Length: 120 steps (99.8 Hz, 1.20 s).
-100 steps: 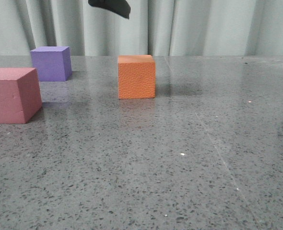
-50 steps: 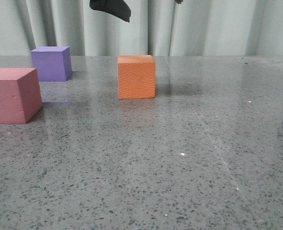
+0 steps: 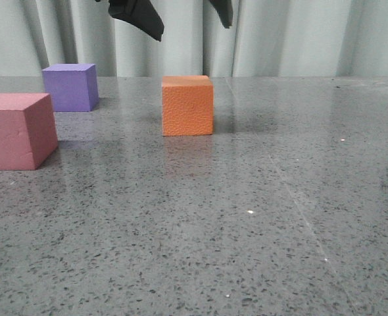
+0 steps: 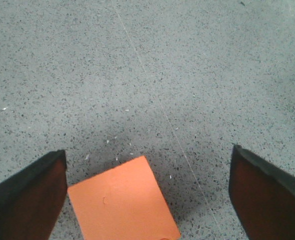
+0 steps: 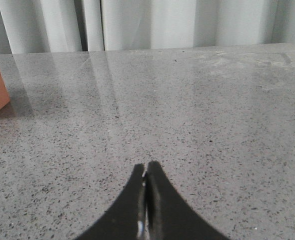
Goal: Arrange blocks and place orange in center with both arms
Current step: 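Move the left gripper over the orange cube and lower it, then close the left gripper on the orange cube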
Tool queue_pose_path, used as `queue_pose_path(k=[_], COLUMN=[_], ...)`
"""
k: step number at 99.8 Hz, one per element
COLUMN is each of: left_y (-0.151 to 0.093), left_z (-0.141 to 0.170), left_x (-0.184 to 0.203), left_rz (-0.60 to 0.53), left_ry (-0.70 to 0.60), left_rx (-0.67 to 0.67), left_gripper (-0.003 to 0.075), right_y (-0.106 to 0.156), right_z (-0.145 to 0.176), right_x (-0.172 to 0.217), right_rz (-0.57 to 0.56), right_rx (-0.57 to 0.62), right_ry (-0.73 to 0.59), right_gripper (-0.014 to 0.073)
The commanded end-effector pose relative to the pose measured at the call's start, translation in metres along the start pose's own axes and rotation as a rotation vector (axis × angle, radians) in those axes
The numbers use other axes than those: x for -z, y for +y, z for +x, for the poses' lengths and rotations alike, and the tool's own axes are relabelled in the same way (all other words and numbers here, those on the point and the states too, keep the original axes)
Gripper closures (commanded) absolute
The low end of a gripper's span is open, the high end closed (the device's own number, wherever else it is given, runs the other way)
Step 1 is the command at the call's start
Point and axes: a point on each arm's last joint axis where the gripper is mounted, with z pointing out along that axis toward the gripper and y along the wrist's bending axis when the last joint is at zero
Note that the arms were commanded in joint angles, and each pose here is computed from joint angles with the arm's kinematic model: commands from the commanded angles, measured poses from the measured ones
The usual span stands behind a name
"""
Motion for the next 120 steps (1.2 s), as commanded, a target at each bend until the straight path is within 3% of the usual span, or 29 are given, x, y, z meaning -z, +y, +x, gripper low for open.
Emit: queue_pose_path(k=[1,15,83,93,113,120], left_y=[-0.009,-0.006,-0.007,-0.006,-0.007,-0.008], left_z=[-0.019,-0.013,0.014,0.016,0.015,0.012], left_x=[0.024,0.016,-0.029,-0.030,-0.027,-0.022], left_rz=[0.018,-0.060,-0.121,-0.135,-0.138,-0.138], left_ry=[-0.115,-0.091,0.030,0.046,0.037,0.025], left_rx=[0.008,0.045,0.092,0.091,0.070,0.055], left_gripper=[0.0112,0.0112,0.0120,0.0206,0.0546,0.0595], right_y=[0.001,0.001,0.001,0.001,0.001,0.001], right_z=[-0.014,-0.014,-0.014,-0.014,-0.014,-0.014], right_x=[0.003,0.003,0.003,0.003,0.003,0.003], right_rz=[-0.004,-0.004,-0.004,-0.004,-0.004,-0.004], right_rx=[0.009,0.009,0.009,0.009,0.009,0.009], right_ry=[-0.124,-0.124,-0.124,-0.124,-0.124,-0.124], right_gripper=[0.0662,0.0662,0.0662,0.0662,0.0662,0.0662])
